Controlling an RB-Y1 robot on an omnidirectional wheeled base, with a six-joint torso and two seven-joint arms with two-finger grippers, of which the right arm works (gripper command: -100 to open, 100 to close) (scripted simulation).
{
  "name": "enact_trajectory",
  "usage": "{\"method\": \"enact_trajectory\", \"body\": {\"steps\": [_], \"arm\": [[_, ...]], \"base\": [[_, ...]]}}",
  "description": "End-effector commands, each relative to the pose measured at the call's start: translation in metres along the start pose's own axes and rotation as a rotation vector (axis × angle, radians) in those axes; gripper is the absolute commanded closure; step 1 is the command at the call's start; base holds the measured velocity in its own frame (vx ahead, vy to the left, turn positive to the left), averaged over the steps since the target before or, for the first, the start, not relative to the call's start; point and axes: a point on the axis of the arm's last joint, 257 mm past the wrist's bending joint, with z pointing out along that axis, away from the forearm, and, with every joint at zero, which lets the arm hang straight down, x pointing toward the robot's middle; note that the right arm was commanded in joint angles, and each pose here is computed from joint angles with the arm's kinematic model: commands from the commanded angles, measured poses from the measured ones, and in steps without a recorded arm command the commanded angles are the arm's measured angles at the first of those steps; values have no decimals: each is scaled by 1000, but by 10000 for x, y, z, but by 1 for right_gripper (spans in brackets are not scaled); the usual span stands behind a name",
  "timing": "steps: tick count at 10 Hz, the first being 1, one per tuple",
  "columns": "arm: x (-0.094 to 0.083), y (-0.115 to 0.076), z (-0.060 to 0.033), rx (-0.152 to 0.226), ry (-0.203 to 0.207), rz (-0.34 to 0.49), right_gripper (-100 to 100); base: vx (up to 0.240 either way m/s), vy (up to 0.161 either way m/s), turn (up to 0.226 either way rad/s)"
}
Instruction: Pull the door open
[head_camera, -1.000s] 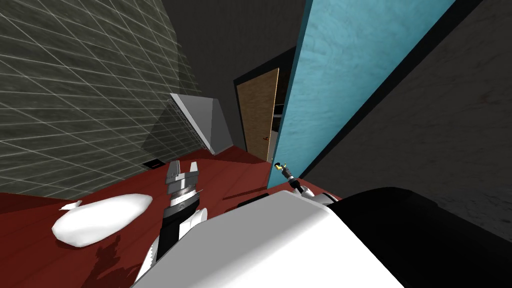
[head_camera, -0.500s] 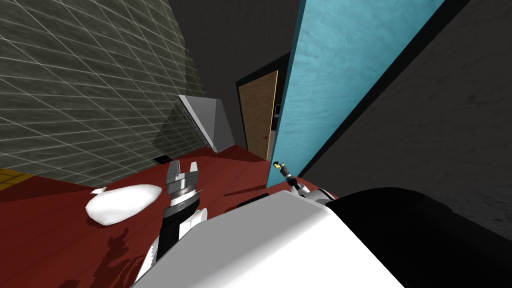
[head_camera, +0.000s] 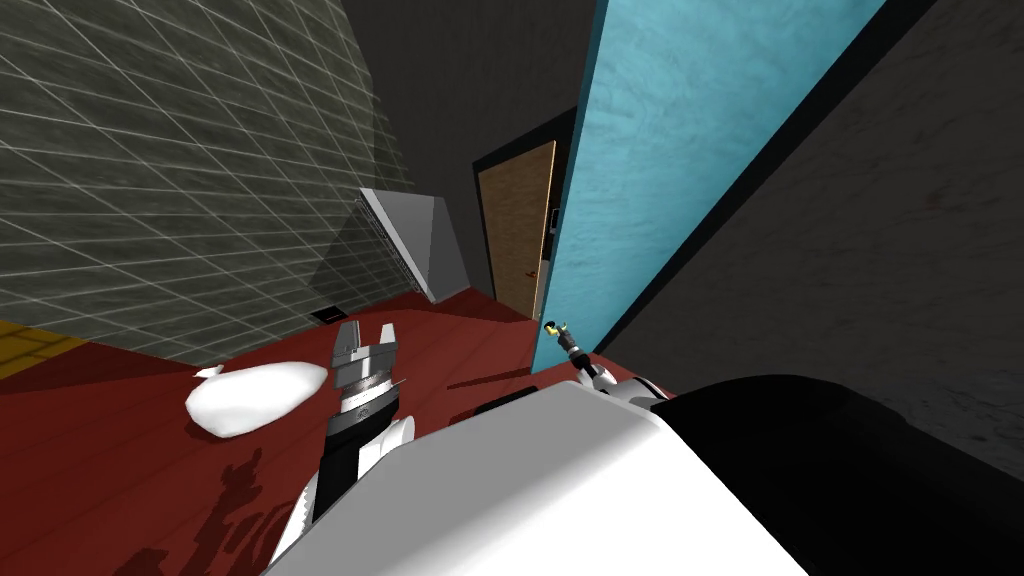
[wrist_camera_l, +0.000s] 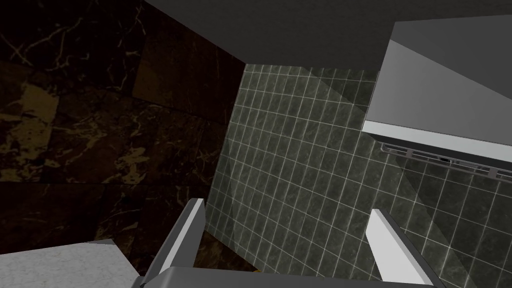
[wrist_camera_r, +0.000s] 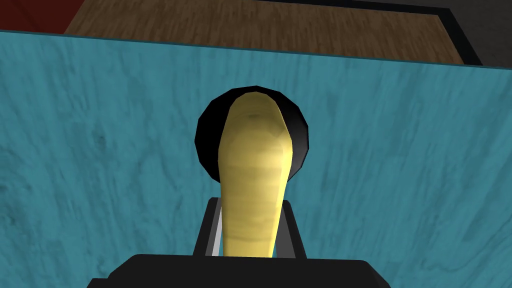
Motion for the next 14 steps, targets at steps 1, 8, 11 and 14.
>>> {"method": "enact_trajectory", "body": {"steps": [1, 8, 11, 14], "arm": [[120, -21, 72, 3, 15, 7, 100], [157, -14, 150, 6, 13, 7, 100], [69, -23, -9, 4, 22, 6, 100], [14, -25, -109, 3, 27, 6, 100]], "base": [[-172, -85, 102], [-54, -41, 26], [-100, -6, 127], [-68, -13, 57]]}}
